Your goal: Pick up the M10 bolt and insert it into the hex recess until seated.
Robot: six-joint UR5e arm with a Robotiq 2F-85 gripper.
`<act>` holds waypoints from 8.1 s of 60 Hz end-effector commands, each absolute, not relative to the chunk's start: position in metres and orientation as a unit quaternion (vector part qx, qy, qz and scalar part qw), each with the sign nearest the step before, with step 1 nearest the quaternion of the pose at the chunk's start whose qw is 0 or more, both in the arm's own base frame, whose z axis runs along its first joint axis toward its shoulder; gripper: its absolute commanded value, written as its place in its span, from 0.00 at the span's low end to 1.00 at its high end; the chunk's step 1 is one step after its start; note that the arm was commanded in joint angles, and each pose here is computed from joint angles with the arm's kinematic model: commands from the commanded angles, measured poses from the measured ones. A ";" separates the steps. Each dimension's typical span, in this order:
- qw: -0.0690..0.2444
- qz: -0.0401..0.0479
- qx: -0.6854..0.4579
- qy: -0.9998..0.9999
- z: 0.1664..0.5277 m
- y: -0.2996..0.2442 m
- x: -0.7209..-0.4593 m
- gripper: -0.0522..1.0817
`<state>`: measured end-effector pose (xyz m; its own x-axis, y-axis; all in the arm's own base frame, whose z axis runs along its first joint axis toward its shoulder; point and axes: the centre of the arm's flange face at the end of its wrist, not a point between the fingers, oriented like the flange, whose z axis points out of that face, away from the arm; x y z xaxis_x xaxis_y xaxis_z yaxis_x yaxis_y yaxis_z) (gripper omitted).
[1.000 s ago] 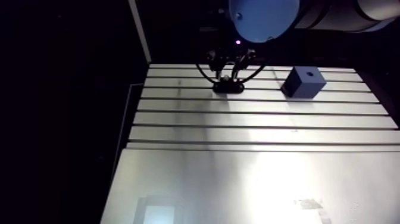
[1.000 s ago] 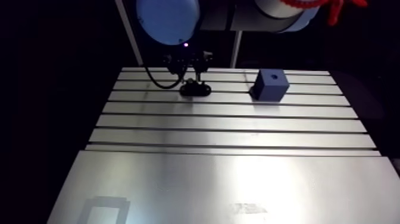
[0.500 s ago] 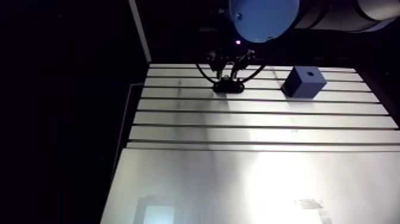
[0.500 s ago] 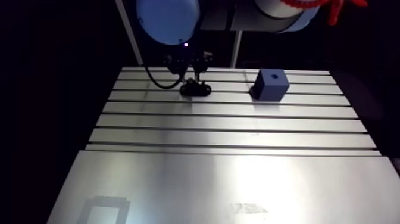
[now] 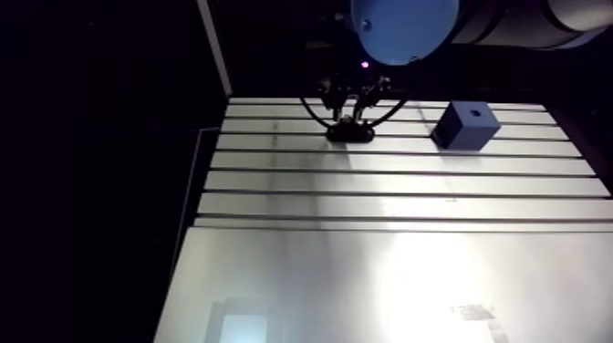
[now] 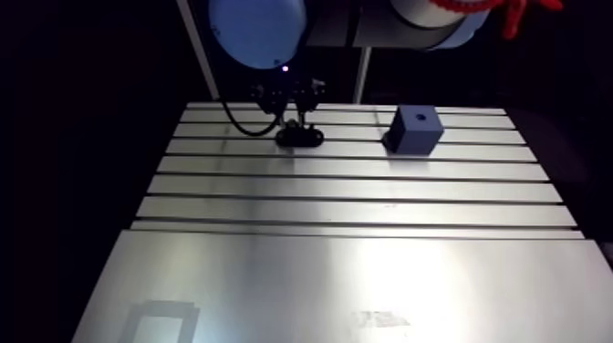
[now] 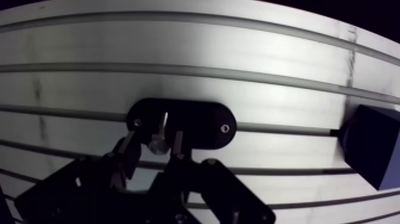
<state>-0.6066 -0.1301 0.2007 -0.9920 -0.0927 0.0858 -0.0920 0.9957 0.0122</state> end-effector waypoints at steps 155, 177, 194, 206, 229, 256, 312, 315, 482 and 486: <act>0.042 -0.004 0.046 -0.998 0.199 -0.130 -0.606 0.62; 0.040 -0.014 0.046 -0.998 0.198 -0.128 -0.604 0.64; 0.037 -0.014 0.046 -0.998 0.196 -0.128 -0.603 0.65; 0.038 -0.014 0.046 -0.998 0.197 -0.128 -0.602 0.66; 0.041 -0.014 0.046 -0.998 0.200 -0.128 -0.603 0.68; 0.049 -0.014 0.045 -0.998 0.209 -0.126 -0.605 0.68; 0.071 -0.013 0.037 -0.997 0.268 -0.092 -0.619 0.74; 0.069 -0.012 0.039 -0.997 0.277 -0.093 -0.620 0.74; -0.139 0.015 0.119 -0.983 0.321 0.124 -0.674 0.75; -0.142 0.013 0.118 -0.983 0.319 0.125 -0.675 0.75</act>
<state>-0.6737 0.1227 0.3270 -0.9377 -0.2392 -0.2518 -0.2331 0.9709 -0.0544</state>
